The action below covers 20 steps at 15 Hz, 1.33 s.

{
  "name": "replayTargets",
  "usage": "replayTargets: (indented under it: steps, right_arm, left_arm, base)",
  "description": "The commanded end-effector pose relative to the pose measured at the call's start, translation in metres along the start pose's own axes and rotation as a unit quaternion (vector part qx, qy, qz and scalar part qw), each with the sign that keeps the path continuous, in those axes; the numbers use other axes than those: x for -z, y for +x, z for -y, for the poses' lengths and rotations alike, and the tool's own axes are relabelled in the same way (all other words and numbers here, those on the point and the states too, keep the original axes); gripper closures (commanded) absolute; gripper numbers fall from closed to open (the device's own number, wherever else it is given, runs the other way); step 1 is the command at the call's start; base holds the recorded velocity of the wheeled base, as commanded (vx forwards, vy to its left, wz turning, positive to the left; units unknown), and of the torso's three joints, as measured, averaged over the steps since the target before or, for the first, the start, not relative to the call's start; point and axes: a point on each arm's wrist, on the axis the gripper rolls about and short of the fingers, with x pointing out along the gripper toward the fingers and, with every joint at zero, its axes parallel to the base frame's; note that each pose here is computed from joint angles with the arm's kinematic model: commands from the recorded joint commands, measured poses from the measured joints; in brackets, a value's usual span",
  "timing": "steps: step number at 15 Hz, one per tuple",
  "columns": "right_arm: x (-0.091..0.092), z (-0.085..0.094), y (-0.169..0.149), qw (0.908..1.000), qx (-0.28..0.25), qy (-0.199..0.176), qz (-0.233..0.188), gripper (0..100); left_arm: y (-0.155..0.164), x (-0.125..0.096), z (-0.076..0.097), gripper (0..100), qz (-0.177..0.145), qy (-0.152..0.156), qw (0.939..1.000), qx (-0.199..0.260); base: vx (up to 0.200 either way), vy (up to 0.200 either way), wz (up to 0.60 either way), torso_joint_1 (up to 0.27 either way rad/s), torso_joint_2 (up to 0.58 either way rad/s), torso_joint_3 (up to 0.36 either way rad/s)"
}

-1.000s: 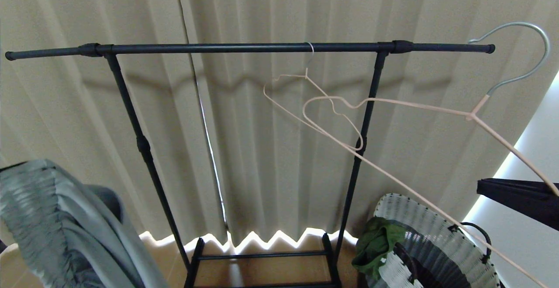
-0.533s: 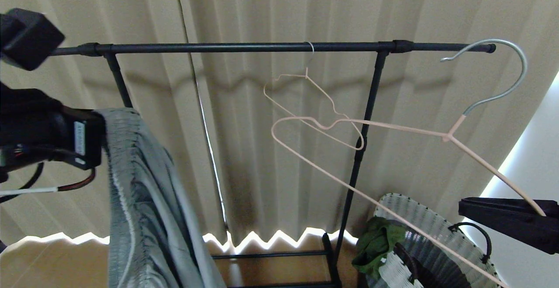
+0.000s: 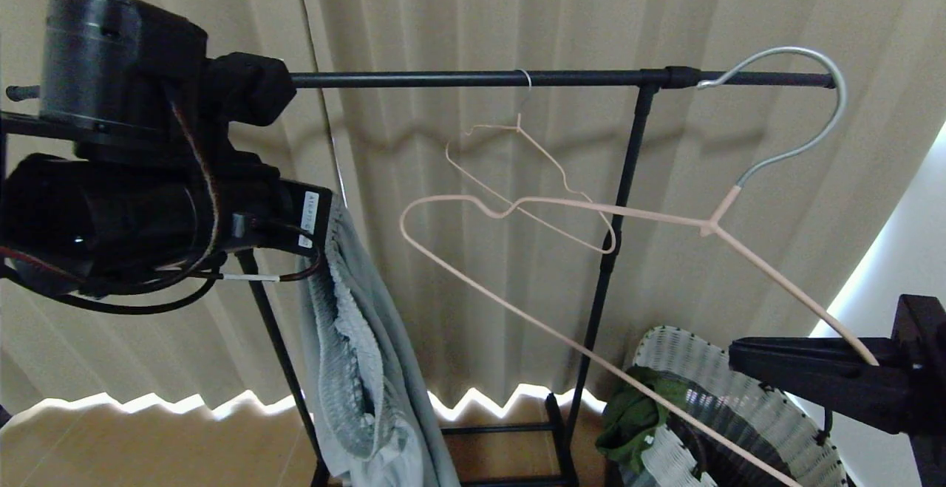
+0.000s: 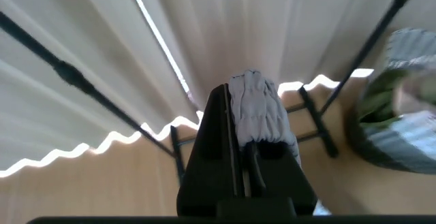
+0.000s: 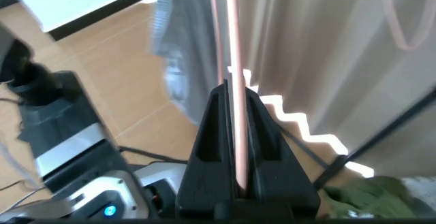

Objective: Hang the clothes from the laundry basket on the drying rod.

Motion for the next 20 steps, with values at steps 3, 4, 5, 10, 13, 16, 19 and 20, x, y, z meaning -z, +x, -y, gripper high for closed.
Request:
replayTargets:
  steps: [3, 4, 5, 10, 13, 16, 19, 20]
  right_arm:
    - [0.0, -0.003, 0.026, 0.9995, -0.025, -0.002, -0.02, 100]
    - [-0.001, -0.003, 0.027, 0.9995, -0.026, 0.0, -0.019, 100]
    - [0.0, -0.002, 0.028, 0.9995, -0.026, 0.0, -0.021, 100]
    - [0.002, -0.004, 0.036, 0.9988, -0.033, 0.0, -0.035, 100]
    - [0.003, -0.001, 0.053, 0.9979, -0.029, 0.005, -0.057, 100]
    - [-0.001, -0.001, 0.05, 0.9984, -0.026, 0.009, -0.049, 100]
    - [-0.002, -0.004, 0.036, 0.999, -0.028, 0.009, -0.033, 100]
    - [-0.002, -0.004, 0.036, 0.999, -0.029, 0.009, -0.033, 100]
  left_arm:
    - [0.024, -0.007, 0.028, 100, -0.01, 0.001, 0.9999, 0.007]
    - [0.028, -0.009, 0.029, 100, -0.01, -0.001, 0.9999, 0.002]
    - [0.031, -0.008, 0.03, 100, -0.011, -0.002, 0.9999, -0.005]
    - [0.029, -0.014, 0.028, 100, -0.002, -0.009, 0.9998, -0.015]
    - [0.028, -0.014, 0.028, 100, -0.001, -0.009, 0.9998, -0.017]
    - [0.035, -0.012, 0.022, 100, -0.007, -0.009, 0.9984, -0.056]
    - [0.049, -0.009, 0.014, 100, -0.019, -0.013, 0.9966, -0.079]
    - [0.048, -0.009, 0.015, 100, -0.019, -0.012, 0.9968, -0.077]
  base:
    - [0.0, 0.0, 0.0, 0.0, 0.0, 0.0]
    - [0.0, 0.0, 0.0, 0.0, 0.0, 0.0]
    - [0.0, 0.0, 0.0, 0.0, 0.0, 0.0]
    - [0.0, 0.0, 0.0, 0.0, 0.0, 0.0]
    - [0.0, 0.0, 0.0, 0.0, 0.0, 0.0]
    - [0.0, 0.0, 0.0, 0.0, 0.0, 0.0]
    - [0.0, 0.0, 0.0, 0.0, 0.0, 0.0]
    - [0.0, 0.0, 0.0, 0.0, 0.0, 0.0]
